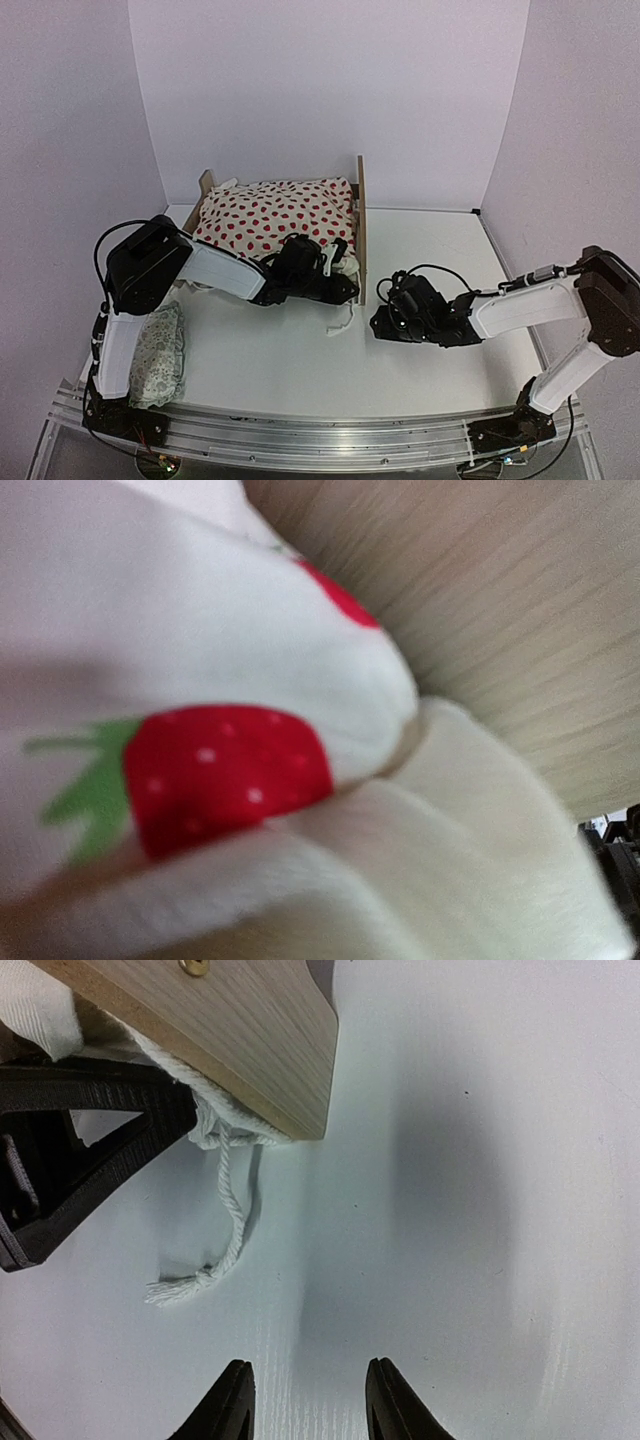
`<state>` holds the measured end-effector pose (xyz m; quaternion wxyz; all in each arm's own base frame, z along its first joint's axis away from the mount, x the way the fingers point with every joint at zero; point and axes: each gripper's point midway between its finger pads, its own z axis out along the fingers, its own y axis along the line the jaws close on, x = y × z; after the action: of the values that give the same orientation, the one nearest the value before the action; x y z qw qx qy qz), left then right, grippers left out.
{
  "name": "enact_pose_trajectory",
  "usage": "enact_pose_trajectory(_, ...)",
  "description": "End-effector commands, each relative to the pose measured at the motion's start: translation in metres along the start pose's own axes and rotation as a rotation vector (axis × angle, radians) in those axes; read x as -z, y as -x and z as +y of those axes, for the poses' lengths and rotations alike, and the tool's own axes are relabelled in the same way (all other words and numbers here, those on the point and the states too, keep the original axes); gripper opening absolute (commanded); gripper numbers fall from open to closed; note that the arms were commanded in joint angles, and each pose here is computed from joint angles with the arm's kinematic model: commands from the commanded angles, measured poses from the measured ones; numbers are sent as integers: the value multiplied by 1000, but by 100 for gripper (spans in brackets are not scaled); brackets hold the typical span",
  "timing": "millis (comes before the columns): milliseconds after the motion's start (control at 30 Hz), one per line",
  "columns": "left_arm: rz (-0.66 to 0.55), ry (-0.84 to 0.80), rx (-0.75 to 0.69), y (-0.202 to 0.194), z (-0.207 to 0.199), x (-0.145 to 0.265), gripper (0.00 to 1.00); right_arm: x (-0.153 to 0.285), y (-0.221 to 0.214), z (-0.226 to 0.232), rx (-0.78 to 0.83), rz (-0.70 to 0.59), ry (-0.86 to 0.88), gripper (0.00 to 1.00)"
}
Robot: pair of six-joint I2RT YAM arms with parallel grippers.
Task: Set up the pet bed
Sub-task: Tie the right ropes of the mattress at the bed frame base.
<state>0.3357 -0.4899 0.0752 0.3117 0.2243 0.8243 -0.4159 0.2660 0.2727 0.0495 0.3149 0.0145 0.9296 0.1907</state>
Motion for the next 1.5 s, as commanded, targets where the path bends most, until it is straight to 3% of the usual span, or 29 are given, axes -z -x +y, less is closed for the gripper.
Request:
enact_pose_trajectory(0,-103,-27,-51,19,-19,-2,32,10,7,6,-21,-17,47,39)
enact_pose_trajectory(133,-137,-25,-55,24,-24,0,38,13,6,10,-11,-6,75,39)
enact_pose_trajectory(400,-140,47,-62,20,-15,-5,38,25,3,16,-6,12,136,39)
enact_pose_trajectory(733,-156,174,-64,25,-5,-6,30,39,1,13,-15,2,177,39)
enact_pose_trajectory(1000,-67,298,-29,-4,9,45,52,42,4,15,-9,-7,181,39)
enact_pose_trajectory(1100,-15,309,-97,-12,8,61,58,37,8,23,8,3,176,40)
enact_pose_trajectory(1267,84,305,-295,-29,11,76,54,20,8,33,2,41,153,41)
enact_pose_trajectory(1467,203,267,-470,-52,30,67,51,-1,12,42,-47,56,123,43)
